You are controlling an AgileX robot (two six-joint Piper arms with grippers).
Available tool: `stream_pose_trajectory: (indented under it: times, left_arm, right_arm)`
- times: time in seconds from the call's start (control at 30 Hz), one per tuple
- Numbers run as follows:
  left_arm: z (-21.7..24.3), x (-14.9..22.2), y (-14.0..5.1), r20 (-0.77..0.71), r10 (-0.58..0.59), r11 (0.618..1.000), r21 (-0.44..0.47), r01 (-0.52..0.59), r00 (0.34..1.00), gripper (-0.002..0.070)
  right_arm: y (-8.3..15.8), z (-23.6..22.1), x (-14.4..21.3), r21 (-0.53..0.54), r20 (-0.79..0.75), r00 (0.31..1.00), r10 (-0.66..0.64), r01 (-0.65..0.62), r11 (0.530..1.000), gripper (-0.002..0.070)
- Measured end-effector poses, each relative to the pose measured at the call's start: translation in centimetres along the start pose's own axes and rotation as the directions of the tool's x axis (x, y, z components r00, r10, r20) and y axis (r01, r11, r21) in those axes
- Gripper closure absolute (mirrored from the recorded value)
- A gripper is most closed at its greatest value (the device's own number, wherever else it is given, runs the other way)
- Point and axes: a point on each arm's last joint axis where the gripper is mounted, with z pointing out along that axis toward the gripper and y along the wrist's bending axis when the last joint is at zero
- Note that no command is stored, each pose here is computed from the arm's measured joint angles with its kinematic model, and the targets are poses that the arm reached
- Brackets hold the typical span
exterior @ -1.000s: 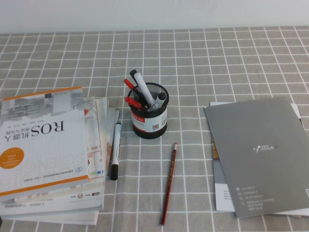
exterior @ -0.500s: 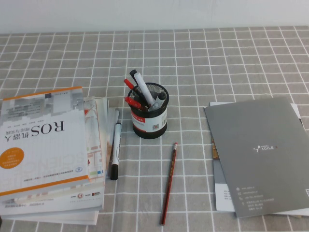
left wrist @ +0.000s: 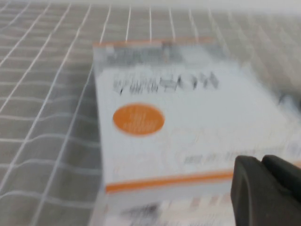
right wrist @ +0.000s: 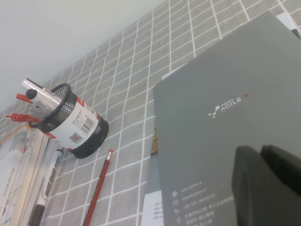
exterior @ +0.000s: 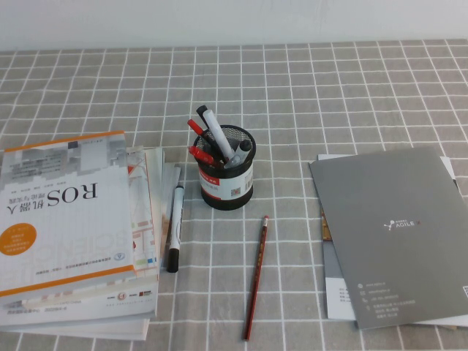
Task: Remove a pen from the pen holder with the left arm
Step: 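Take a marker out of the pen holder and lay it on the table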
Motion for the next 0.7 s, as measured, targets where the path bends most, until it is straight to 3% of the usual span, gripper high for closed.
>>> stream_pose_trajectory:
  times: [0.1, 0.2, 0.27, 0.37, 0.7]
  left_arm:
    - [-0.1, -1.1, -0.1, 0.122, -0.24, 0.971, 0.041, 0.237, 0.963, 0.0678]
    - [-0.3, -2.2, 0.1, 0.211, -0.538, 0.843, 0.125, 0.523, 0.816, 0.0678]
    - [-0.4, -2.6, 0.3, 0.242, -0.655, 0.755, 0.168, 0.634, 0.716, 0.0678]
    - [-0.5, -2.9, 0.5, 0.267, -0.717, 0.695, 0.194, 0.693, 0.644, 0.0678]
    - [-0.6, -3.2, 0.9, 0.3, -0.764, 0.638, 0.22, 0.738, 0.571, 0.0678]
  right_arm:
    - [0.0, 0.0, 0.0, 0.0, 0.0, 1.0, 0.0, 0.0, 1.0, 0.0689]
    - [0.0, 0.0, 0.0, 0.0, 0.0, 1.0, 0.0, 0.0, 1.0, 0.0689]
    - [0.0, 0.0, 0.0, 0.0, 0.0, 1.0, 0.0, 0.0, 1.0, 0.0689]
    - [0.0, 0.0, 0.0, 0.0, 0.0, 1.0, 0.0, 0.0, 1.0, 0.0689]
    - [0.0, 0.0, 0.0, 0.0, 0.0, 1.0, 0.0, 0.0, 1.0, 0.0689]
